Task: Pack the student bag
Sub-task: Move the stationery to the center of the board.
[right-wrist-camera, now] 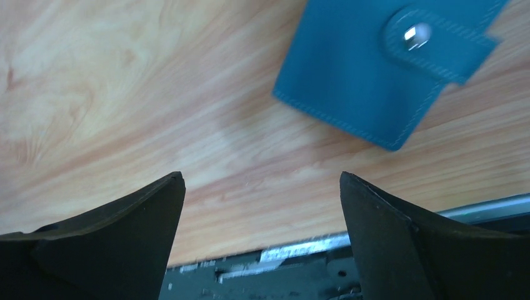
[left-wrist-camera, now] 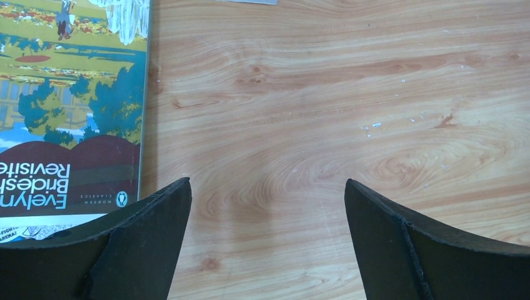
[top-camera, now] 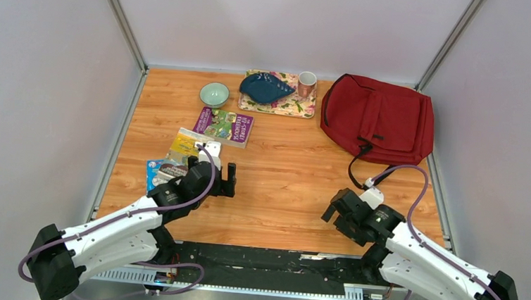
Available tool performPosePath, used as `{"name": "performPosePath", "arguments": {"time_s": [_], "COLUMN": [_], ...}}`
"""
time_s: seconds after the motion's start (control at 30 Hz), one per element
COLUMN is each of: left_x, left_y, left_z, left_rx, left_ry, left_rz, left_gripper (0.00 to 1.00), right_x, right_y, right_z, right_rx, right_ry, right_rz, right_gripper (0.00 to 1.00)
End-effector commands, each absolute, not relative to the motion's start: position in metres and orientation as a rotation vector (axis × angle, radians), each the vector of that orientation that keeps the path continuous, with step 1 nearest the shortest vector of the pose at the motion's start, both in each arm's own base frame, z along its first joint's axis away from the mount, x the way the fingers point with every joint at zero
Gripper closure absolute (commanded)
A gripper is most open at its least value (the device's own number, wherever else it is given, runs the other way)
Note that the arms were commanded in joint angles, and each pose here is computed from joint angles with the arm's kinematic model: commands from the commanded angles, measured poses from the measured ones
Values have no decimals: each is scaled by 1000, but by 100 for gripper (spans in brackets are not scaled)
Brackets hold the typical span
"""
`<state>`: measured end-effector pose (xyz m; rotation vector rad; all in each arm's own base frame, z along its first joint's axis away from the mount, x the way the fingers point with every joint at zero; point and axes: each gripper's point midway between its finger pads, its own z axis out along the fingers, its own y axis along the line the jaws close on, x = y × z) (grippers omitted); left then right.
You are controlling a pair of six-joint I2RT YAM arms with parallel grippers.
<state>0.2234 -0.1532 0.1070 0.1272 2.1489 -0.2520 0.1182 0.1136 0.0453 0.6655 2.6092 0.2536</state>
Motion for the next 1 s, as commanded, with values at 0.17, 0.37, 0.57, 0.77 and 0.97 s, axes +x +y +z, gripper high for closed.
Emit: {"name": "performPosePath", "arguments": {"time_s": [0.17, 0.37, 0.57, 0.77, 0.97], "left_x": [228, 228, 228, 228, 226], "left_y": [-166, -169, -172, -175, -176], "left_z": [112, 107, 103, 101, 98], "left_rx": [141, 146, 154, 157, 157], "left_ry": [2134, 2153, 2170, 2180, 2188], "left_rz": [-343, -357, -372, -384, -397], "left_gripper": [1, 1, 1, 1, 1], "right_x": [165, 175, 178, 183, 197], "right_y": [48, 29, 24, 17, 10], "right_z": [47, 48, 40, 30, 29], "right_rx": [824, 866, 937, 975, 1006], "right_ry": [2440, 2381, 2372, 2364, 2351], "right_rz": [-83, -154, -107, -148, -170], "right_gripper": [1, 1, 1, 5, 10]}}
